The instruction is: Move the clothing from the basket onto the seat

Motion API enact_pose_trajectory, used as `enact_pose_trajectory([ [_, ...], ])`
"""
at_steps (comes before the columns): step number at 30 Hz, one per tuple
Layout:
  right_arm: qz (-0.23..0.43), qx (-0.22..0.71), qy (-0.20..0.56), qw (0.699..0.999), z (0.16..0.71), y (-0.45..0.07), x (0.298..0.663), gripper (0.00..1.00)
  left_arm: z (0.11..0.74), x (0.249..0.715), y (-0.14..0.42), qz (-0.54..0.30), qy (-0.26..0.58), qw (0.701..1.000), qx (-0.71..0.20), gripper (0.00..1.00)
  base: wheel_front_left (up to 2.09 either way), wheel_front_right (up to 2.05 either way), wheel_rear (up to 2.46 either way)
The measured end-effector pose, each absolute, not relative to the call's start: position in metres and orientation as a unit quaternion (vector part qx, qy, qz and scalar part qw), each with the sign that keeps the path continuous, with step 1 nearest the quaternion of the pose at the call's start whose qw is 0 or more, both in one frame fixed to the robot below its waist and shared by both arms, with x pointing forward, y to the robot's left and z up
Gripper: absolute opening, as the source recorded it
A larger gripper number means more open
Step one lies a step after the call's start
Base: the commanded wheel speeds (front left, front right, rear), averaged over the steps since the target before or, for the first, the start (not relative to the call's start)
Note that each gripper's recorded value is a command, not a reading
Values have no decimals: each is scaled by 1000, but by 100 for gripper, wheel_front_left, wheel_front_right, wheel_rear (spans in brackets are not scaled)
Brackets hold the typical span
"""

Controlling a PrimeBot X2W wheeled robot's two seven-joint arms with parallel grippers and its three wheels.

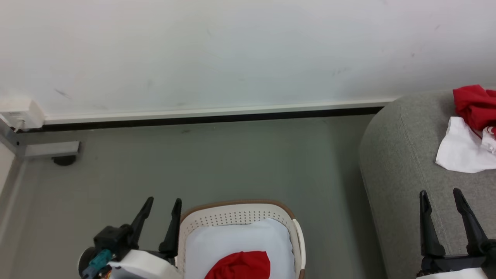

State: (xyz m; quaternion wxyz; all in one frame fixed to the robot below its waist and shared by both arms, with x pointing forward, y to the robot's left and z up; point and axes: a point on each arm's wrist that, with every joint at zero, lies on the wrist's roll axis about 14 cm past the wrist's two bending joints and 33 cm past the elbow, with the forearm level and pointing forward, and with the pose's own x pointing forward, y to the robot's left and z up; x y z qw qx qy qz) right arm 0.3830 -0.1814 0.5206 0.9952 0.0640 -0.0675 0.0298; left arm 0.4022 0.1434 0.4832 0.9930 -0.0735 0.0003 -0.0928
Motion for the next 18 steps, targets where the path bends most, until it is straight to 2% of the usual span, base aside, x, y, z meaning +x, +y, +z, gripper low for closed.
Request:
enact_pose_trajectory([
  [9,4,47,-71,996,517,-200,411,100,389,428,108,-175,154,972,-37,100,0,0,0],
  [18,-18,43,-79,996,512,-218,440,100,283,429,76,-246,347,905,-15,100,0,0,0],
])
